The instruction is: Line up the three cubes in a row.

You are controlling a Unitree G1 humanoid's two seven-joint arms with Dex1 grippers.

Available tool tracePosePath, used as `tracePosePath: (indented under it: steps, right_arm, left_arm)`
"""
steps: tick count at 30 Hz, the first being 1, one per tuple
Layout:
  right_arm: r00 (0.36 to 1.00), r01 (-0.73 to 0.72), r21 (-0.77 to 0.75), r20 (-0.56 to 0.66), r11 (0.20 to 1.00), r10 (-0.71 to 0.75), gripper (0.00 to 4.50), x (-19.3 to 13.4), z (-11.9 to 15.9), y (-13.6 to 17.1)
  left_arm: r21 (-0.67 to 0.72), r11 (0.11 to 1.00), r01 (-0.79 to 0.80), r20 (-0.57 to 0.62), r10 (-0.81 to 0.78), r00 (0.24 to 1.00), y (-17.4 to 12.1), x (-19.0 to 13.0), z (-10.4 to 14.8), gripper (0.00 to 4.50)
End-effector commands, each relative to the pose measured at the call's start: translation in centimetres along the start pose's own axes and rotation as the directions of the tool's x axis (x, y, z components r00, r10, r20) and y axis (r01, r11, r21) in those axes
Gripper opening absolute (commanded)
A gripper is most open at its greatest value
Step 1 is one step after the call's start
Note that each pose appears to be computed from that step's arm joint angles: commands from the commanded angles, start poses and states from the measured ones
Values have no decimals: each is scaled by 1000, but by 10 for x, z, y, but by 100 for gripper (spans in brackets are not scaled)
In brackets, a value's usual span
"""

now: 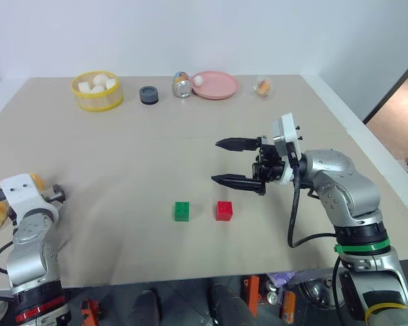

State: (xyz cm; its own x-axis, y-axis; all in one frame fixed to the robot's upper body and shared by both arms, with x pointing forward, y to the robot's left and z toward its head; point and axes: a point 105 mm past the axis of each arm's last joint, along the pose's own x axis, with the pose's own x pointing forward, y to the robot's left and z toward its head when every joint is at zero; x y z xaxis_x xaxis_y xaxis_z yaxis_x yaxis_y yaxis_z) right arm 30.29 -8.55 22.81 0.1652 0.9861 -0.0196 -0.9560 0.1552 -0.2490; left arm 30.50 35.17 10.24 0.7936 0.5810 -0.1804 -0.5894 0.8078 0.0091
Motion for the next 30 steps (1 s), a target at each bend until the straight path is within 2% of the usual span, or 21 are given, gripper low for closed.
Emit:
tracePosePath:
  steps: [1, 9, 12, 18, 19, 23, 27, 30]
  right_arm:
    - [1000, 0, -48, 17, 999, 0, 450, 0, 11, -2]
    - [1000, 14, -50, 15, 999, -14, 450, -1, 10, -3]
    - [1000, 19, -50, 12, 999, -18, 450, -1, 10, -4]
    - [1000, 24, -56, 6, 998, -23, 450, -1, 9, -6]
    - [1000, 27, -57, 5, 998, -27, 450, -1, 9, -7]
    - [999, 32, -59, 3, 998, -31, 450, -2, 9, -9]
    - [999, 37, -60, -4, 998, -37, 450, -2, 7, -11]
    - [999, 42, -63, -7, 997, -42, 450, -3, 7, -13]
  left_arm:
    - [10, 1000, -14, 52, 13, 999, 1, 7, 14, 447]
    - [12, 1000, 11, 46, -11, 999, -9, 18, 10, 447]
    - [12, 1000, 1, 50, -2, 999, -8, 20, 10, 368]
    - [9, 1000, 4, 49, -4, 999, -9, 23, 8, 156]
    - [6, 1000, 3, 46, -3, 999, -9, 24, 8, 139]
    - [6, 1000, 8, 41, -8, 999, -11, 24, 6, 129]
    - [80, 993, 82, 100, -90, 991, -24, 23, 18, 129]
    - [237, 916, 323, 221, -374, 901, -70, 8, 48, 129]
